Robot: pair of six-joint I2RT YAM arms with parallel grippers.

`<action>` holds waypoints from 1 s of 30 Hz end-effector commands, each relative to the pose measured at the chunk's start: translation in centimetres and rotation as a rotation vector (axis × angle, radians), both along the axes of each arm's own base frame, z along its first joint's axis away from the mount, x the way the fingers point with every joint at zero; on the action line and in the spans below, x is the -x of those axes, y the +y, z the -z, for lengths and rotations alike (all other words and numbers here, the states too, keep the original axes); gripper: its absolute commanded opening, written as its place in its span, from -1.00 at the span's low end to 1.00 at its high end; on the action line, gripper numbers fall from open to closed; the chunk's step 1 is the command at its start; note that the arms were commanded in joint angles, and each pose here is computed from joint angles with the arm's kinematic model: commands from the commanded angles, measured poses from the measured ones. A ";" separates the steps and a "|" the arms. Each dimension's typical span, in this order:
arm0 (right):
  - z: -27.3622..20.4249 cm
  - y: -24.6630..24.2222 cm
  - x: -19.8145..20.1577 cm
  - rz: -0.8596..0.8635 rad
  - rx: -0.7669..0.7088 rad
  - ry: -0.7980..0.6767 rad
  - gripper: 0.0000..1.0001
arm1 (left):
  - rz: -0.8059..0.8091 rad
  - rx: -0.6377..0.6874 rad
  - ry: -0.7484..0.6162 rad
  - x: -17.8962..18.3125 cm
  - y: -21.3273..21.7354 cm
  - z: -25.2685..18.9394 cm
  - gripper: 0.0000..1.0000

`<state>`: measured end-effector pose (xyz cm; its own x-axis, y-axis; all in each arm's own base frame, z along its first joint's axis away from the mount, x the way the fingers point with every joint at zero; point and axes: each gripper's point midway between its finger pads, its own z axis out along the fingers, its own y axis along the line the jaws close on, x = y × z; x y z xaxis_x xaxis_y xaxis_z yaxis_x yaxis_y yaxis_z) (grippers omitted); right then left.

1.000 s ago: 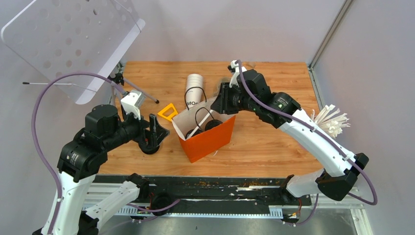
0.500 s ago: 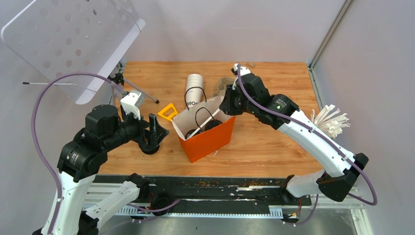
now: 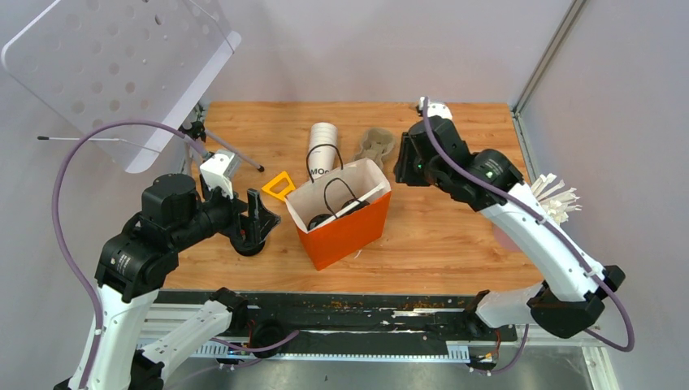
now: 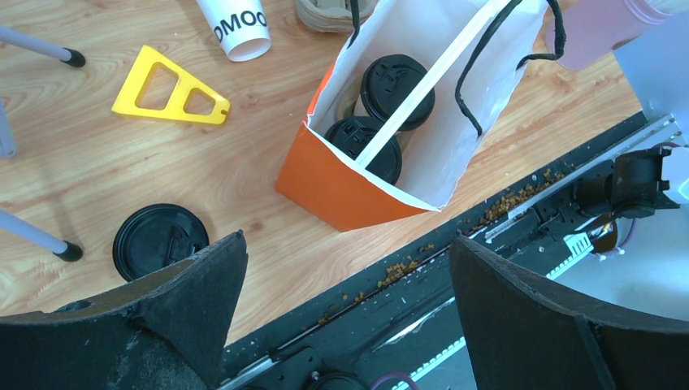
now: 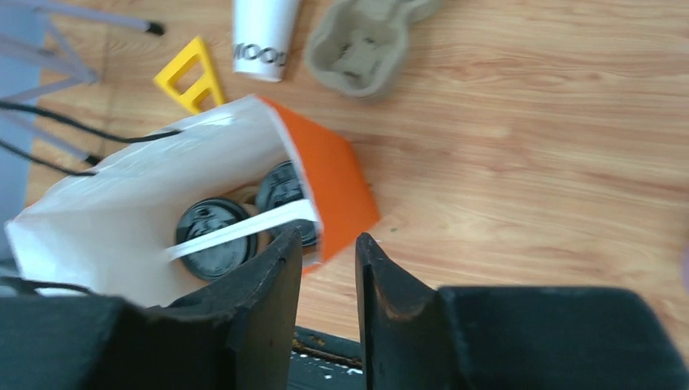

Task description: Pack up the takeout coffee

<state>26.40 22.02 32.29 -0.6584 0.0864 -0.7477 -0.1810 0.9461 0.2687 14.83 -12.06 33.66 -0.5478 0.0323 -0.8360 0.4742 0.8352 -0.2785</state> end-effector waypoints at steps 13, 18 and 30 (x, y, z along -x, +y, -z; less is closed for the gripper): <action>-0.8 -24.2 2.6 0.814 0.293 -0.007 -0.14 | 0.011 0.000 -0.044 0.4 0.3 -0.6 1.00; 1.2 -27.7 3.5 0.934 0.356 0.074 -0.04 | 0.009 -0.005 -0.044 0.5 0.4 -0.4 1.00; 0.5 -32.8 7.6 1.219 0.434 0.075 0.05 | 0.002 -0.032 -0.048 0.4 0.8 -0.2 1.00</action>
